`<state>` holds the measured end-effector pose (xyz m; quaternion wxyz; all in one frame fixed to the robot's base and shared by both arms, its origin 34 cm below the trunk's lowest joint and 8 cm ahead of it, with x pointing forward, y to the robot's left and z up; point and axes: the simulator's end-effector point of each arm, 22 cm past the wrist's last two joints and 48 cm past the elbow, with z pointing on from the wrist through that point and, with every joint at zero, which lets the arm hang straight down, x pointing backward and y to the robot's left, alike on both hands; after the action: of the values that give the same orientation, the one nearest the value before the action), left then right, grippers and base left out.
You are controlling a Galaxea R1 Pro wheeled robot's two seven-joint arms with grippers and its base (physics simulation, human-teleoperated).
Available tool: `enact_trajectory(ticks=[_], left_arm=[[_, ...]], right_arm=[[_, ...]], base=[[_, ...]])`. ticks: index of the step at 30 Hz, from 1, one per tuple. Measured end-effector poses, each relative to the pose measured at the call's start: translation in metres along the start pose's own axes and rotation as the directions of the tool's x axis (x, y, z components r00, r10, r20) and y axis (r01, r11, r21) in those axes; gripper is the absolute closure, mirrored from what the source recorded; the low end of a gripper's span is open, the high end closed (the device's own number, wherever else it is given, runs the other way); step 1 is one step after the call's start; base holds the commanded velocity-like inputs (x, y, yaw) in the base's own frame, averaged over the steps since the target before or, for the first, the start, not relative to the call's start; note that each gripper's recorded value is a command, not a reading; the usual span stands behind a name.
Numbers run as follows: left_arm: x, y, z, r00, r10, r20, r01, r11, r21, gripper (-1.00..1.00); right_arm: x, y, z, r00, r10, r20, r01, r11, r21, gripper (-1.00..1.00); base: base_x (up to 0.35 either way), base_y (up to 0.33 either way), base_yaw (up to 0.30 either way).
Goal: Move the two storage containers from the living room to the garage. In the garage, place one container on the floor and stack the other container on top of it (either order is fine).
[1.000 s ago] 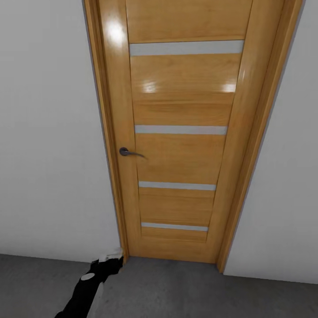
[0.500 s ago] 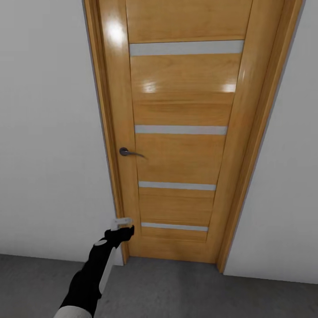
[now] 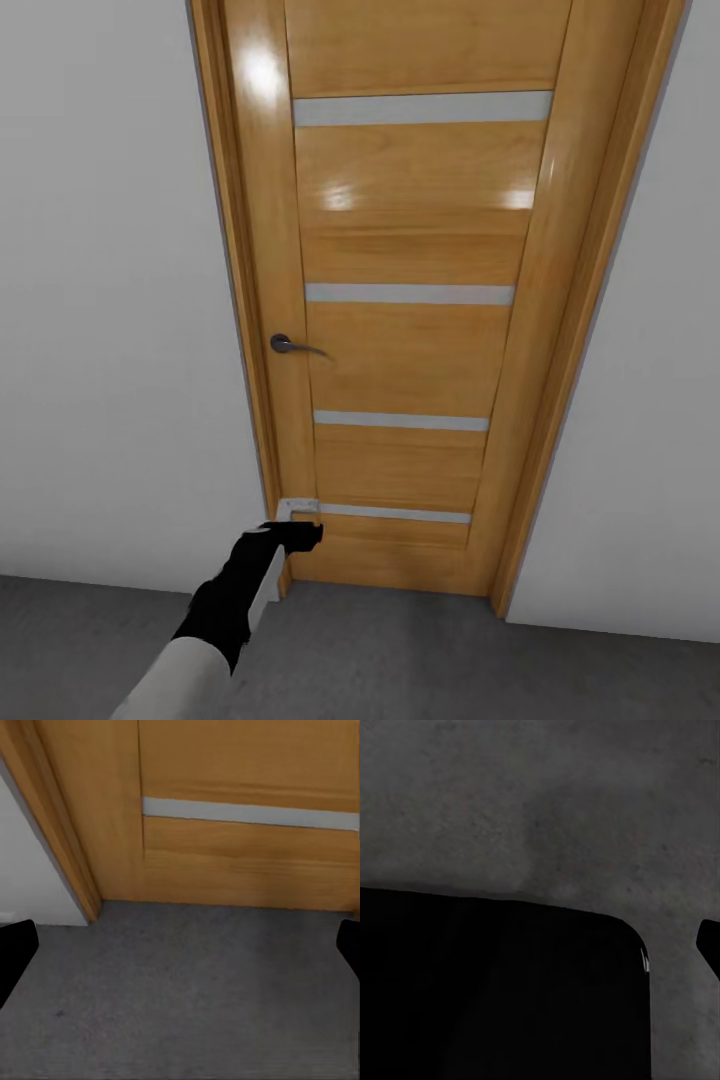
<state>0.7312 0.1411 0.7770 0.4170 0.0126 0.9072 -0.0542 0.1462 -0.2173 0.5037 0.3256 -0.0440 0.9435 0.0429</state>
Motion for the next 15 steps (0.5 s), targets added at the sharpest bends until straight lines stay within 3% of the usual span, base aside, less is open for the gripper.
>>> enact_trajectory(ticks=[5, 15], left_arm=[[0.004, -0.001, 0.005, 0.999, 0.002, -0.032, -0.002, 1.000, 0.002, -1.00], [-0.018, -0.006, 0.005, 1.000, -0.020, -0.011, 0.020, 1.000, 0.019, -1.00]], right_arm=[[0.000, 0.000, 0.000, 1.000, 0.000, 0.000, 0.000, 1.000, 0.001, -1.00], [0.000, 0.000, 0.000, 1.000, -0.001, 0.001, 0.001, 1.000, -0.002, -1.00]], base=[[0.000, 0.000, 0.000], [0.000, 0.000, 0.000]])
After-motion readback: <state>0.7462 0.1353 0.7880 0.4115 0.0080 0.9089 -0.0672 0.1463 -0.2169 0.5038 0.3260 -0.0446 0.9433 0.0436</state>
